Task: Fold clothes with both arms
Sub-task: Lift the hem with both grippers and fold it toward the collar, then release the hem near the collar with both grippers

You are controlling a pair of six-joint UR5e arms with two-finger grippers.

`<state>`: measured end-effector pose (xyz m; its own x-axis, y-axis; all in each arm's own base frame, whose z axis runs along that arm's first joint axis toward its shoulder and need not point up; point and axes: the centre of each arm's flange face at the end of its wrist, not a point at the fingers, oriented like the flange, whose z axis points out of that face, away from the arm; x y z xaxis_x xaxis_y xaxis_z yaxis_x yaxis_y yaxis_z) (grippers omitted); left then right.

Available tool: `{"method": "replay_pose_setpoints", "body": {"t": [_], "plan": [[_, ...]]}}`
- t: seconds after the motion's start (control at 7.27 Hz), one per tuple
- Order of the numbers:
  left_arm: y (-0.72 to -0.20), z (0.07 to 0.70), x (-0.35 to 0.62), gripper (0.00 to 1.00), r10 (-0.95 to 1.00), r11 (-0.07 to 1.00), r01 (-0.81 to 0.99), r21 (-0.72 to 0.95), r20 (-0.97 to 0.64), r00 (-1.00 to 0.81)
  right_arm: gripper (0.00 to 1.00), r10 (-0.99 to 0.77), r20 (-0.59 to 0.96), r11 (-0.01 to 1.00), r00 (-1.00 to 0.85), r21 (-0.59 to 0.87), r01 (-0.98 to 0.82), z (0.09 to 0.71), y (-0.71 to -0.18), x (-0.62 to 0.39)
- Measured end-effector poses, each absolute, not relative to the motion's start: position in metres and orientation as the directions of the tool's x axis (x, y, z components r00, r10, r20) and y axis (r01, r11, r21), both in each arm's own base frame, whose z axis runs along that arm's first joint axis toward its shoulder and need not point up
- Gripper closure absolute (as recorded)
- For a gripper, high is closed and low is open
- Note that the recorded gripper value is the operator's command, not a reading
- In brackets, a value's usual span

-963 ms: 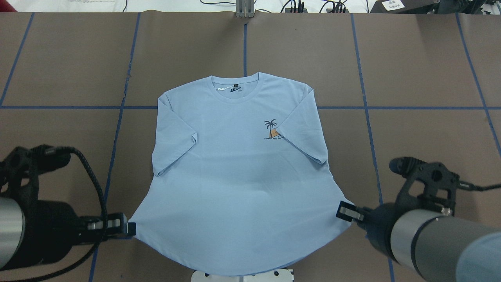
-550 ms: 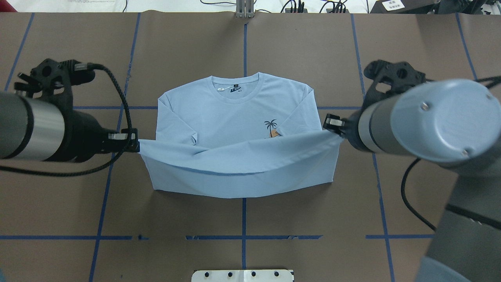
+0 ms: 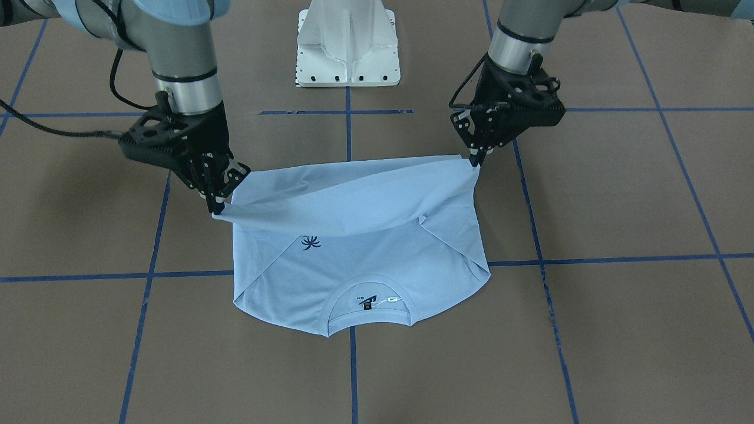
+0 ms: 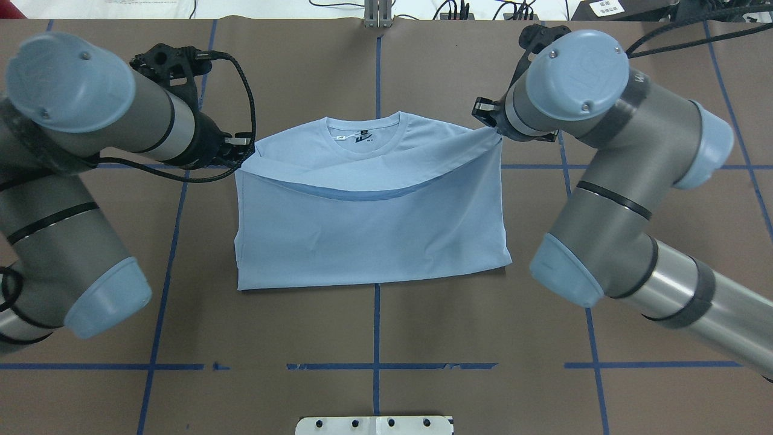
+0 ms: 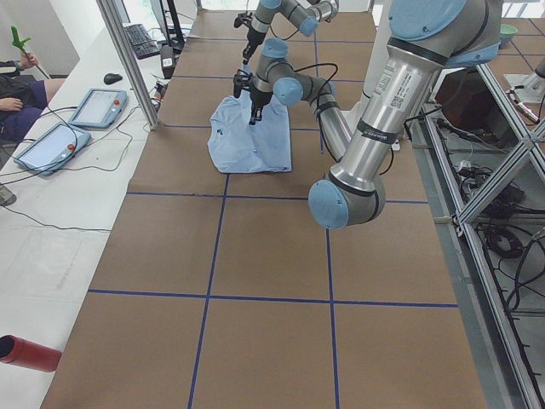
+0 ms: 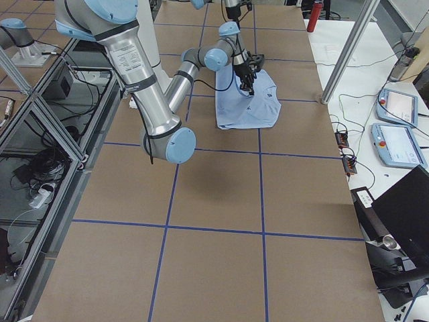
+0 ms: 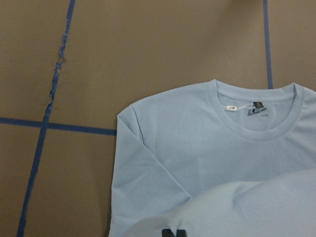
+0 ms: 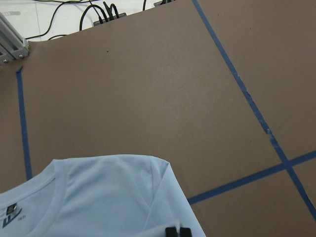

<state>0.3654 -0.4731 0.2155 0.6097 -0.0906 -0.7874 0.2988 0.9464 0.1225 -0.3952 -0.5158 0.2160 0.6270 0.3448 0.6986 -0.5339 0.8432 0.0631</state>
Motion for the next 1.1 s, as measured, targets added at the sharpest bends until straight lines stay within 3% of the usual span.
{"method": "replay_pose_setpoints", "body": {"t": [0.55, 0.96, 1.1], "plan": [[-0.56, 0.296, 0.41, 1.0, -0.068, 0.929, 0.315, 0.193, -0.748, 0.66, 1.0, 0.367, 0.671, 0.834, 0.644, 0.068, -0.547, 0.276, -0.596, -0.466], [-0.583, 0.337, 0.433, 1.0, -0.063, 0.928, 0.314, 0.2, -0.747, 0.662, 1.0, 0.366, 0.663, 0.838, 0.653, 0.07, -0.541, 0.303, -0.606, -0.486], [-0.583, 0.339, 0.436, 0.77, -0.06, 0.929, 0.312, 0.201, -0.748, 0.661, 0.53, 0.362, 0.664, 0.841, 0.654, 0.07, -0.537, 0.303, -0.604, -0.49]]}}
